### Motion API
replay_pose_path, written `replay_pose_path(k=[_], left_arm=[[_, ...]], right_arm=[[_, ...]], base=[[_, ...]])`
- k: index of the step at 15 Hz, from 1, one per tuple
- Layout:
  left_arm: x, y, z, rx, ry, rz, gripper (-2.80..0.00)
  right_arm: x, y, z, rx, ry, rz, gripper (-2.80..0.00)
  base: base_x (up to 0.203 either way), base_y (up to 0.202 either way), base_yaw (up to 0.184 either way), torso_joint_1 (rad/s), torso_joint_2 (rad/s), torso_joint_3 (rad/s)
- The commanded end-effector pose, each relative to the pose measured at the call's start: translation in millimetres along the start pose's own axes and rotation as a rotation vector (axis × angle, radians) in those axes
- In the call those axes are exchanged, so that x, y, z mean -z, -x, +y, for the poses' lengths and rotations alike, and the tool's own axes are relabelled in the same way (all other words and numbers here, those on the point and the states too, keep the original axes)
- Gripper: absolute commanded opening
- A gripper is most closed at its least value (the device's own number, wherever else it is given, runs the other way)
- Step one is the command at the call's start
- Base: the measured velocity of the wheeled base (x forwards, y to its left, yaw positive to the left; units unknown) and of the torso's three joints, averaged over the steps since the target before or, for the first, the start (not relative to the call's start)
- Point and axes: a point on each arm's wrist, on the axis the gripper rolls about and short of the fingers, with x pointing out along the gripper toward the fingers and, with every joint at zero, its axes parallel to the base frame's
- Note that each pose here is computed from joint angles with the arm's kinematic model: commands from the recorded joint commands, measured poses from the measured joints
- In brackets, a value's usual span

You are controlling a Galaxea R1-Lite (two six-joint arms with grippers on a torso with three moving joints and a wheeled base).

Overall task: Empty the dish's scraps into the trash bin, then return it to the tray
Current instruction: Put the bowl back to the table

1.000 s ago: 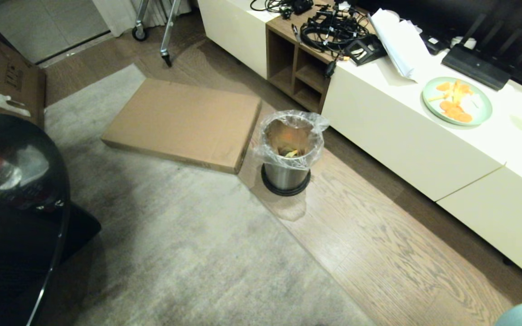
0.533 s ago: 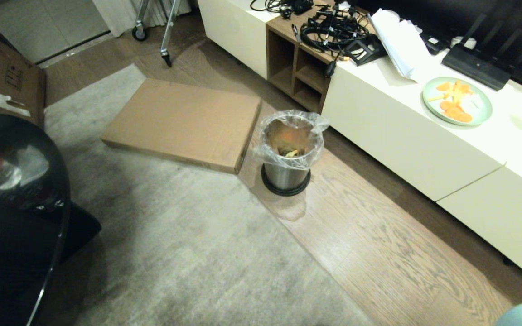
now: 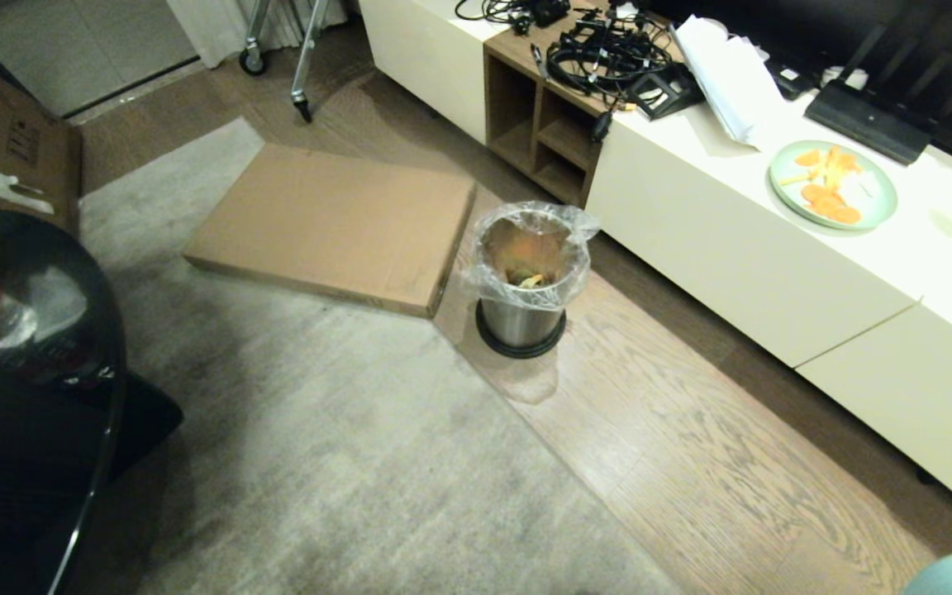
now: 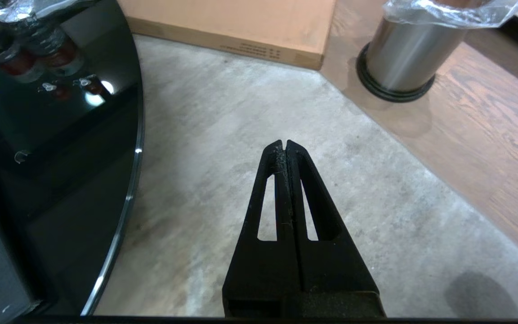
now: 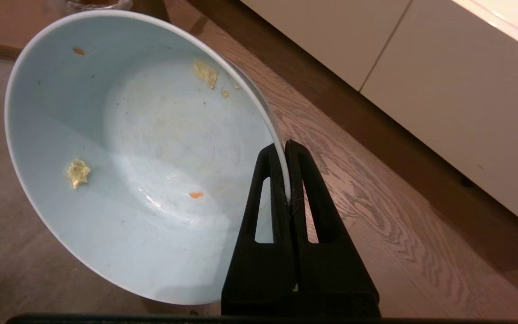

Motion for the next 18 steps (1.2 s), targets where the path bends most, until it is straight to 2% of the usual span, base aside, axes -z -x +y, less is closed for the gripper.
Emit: replay_pose_path(k=[1,4,18], left_arm=[[0.0,0.0,0.0,0.0,0.0,-0.001,-2.8],[0.0,0.0,0.0,0.0,0.0,-0.001,-2.8],[0.0,0.0,0.0,0.001,0.0,-0.001,-2.8]], right_arm=[[0.0,-0.1,0.0,0.0,-0.009,0.001,-2.8],[-0.2,-0.1,-0.1,0.003,-0.035,0.0,-2.8],[-0.2,-0.1,-0.1,0.003,-0.041,0.0,-2.8]], base=[[0.002,-0.003,0.068,0.007,0.0,0.002],[0.004,-0.008,0.149,0.001,0.0,0.002],[0.0,-0.01,0.168,0.001,0.0,0.003]])
